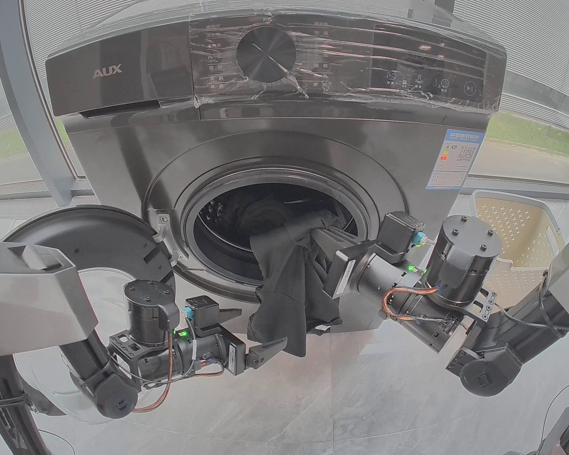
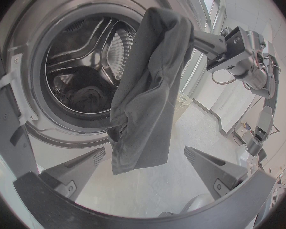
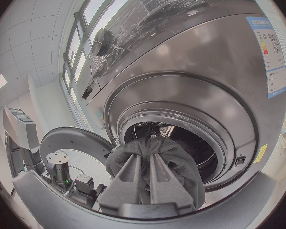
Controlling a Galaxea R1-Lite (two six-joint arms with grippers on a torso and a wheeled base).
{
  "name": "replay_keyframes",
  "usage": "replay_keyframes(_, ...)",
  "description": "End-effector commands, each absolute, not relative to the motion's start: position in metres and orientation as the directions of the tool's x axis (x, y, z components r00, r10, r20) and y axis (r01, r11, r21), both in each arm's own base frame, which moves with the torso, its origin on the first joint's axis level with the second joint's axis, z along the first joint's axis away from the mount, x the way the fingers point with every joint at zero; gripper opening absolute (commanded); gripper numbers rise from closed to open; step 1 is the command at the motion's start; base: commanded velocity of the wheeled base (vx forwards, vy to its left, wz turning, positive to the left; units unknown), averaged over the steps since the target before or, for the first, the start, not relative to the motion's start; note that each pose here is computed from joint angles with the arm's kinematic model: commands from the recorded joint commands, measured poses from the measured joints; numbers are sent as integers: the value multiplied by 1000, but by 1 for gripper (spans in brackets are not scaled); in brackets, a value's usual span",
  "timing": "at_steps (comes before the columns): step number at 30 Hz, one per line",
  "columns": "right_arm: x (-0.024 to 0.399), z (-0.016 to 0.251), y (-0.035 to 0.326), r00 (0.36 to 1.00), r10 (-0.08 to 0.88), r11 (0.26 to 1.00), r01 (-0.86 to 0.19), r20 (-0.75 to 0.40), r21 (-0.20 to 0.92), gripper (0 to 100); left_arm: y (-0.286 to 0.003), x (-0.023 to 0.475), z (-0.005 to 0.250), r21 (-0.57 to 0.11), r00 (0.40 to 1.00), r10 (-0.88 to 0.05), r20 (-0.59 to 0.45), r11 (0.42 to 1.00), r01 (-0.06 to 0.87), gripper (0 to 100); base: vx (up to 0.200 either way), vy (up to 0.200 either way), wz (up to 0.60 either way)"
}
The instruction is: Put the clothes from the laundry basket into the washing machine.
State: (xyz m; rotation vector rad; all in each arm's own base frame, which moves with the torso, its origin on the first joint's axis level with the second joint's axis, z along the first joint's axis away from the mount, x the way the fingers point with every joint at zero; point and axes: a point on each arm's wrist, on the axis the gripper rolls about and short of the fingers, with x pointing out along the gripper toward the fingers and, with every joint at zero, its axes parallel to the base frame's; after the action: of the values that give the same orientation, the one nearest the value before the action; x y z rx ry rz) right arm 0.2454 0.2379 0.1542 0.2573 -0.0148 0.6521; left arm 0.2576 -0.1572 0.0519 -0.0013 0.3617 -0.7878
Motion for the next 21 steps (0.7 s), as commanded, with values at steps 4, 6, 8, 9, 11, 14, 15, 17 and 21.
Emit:
replay_keyframes(4, 244, 153, 239, 794, 601, 763, -604, 90, 231, 0, -170, 276, 37, -140, 645, -696, -314, 706, 694, 100, 0, 0, 0)
replay_keyframes(6, 245, 153, 238, 795, 600, 763, -603, 91, 232, 0, -171, 278, 34, -139, 644, -699, -311, 704, 697, 100, 0, 0, 0)
replay_keyframes(8, 244, 152, 239, 794, 602, 763, -604, 88, 231, 0, -175, 279, 32, -138, 638, -704, -311, 698, 702, 100, 0, 0, 0)
replay_keyframes(9, 245, 152, 238, 795, 600, 764, -603, 90, 231, 0, -177, 283, 29, -137, 641, -705, -303, 698, 703, 100, 0, 0, 0)
replay_keyframes(11, 245, 151, 239, 794, 602, 763, -604, 88, 231, 0, -180, 286, 28, -134, 643, -708, -292, 696, 706, 100, 0, 0, 0)
replay_keyframes(14, 245, 150, 239, 795, 600, 764, -602, 87, 233, 0, -182, 289, 27, -132, 646, -708, -286, 696, 705, 100, 0, 0, 0)
replay_keyframes(15, 245, 150, 239, 795, 600, 764, -602, 87, 233, 0, -182, 291, 26, -130, 650, -705, -284, 700, 703, 100, 0, 0, 0)
replay_keyframes(17, 244, 150, 239, 795, 601, 764, -602, 84, 232, 0, -184, 294, 26, -124, 659, -702, -269, 704, 699, 100, 0, 0, 0)
replay_keyframes(21, 244, 149, 238, 795, 601, 764, -601, 82, 232, 0, -187, 295, 25, -120, 662, -707, -249, 700, 704, 0, 0, 0, 0)
